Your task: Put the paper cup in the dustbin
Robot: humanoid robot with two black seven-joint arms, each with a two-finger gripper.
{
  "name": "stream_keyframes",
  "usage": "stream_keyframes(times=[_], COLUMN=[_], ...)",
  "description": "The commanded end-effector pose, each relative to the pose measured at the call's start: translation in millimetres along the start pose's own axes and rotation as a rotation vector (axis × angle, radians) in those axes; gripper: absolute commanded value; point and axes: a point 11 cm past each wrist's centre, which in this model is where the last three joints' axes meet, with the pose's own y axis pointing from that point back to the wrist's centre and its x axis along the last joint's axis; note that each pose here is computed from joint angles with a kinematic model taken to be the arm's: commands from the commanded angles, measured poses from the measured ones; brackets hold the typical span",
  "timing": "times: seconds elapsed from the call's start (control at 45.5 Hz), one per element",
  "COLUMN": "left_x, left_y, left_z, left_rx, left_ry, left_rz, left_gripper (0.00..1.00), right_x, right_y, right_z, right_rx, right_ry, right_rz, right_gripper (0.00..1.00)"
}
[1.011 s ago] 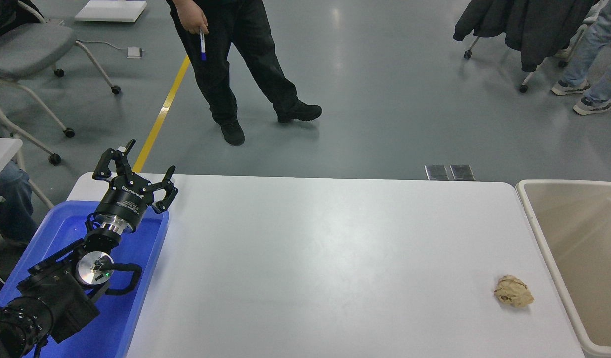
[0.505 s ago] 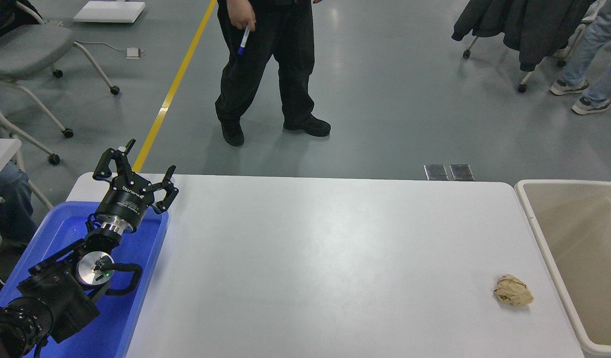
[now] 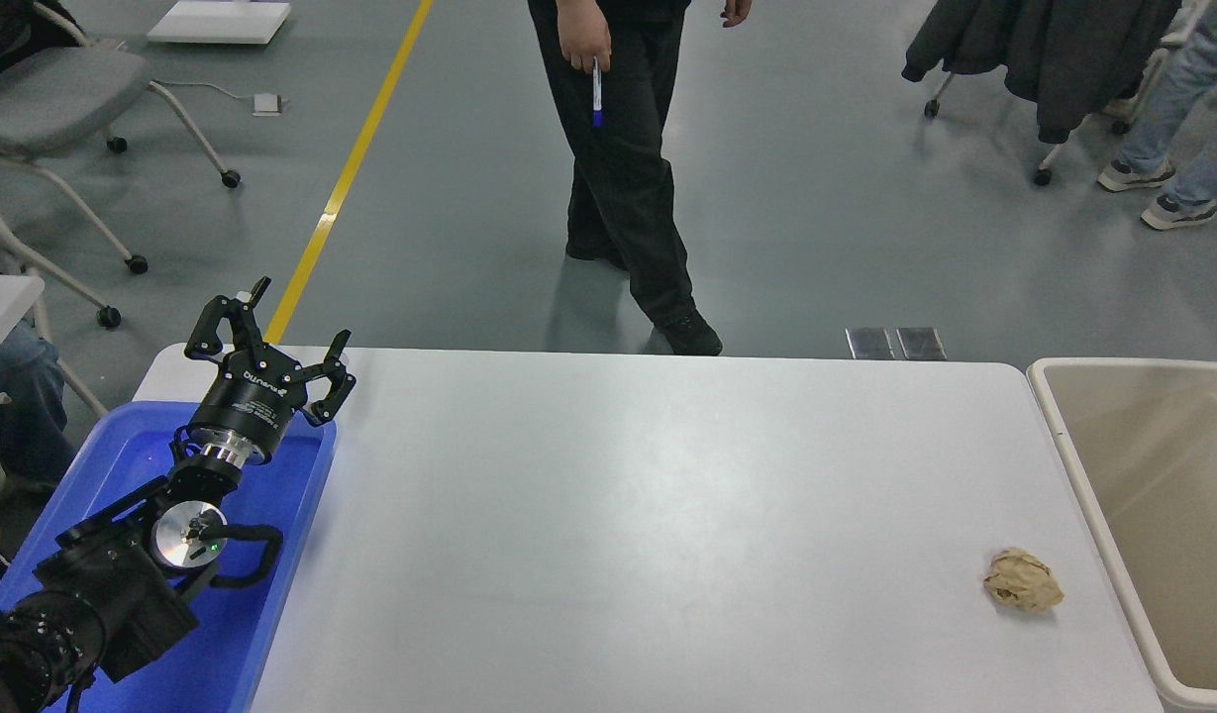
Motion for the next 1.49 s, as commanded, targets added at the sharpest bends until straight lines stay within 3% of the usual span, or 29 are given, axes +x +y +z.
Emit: stream_keyframes(times=[0.0, 0.308, 0.857, 1.473], left_x=[0, 0, 0, 0], left_y=[0, 0, 0, 0], left_z=[0, 0, 0, 0], left_rx=[-0.001, 0.001, 0.001, 0.001], left_ry=[0.0, -0.001, -0.001, -0.001], left_rz=[0.0, 0.001, 0.001, 0.001], left_gripper=[1.0, 1.0, 1.0, 1.0], right_x=[0, 9, -19, -31], right_y=[-10, -14, -16, -15], right_z=[53, 88, 111, 185], right_rx=[-0.098, -0.142, -0.202, -0.269], right_ry=[-0.043, 0.055, -0.263, -0.236], right_rz=[0.086, 0.131, 0.023, 0.001], right_gripper=[0.0, 0.0, 0.0, 0.0])
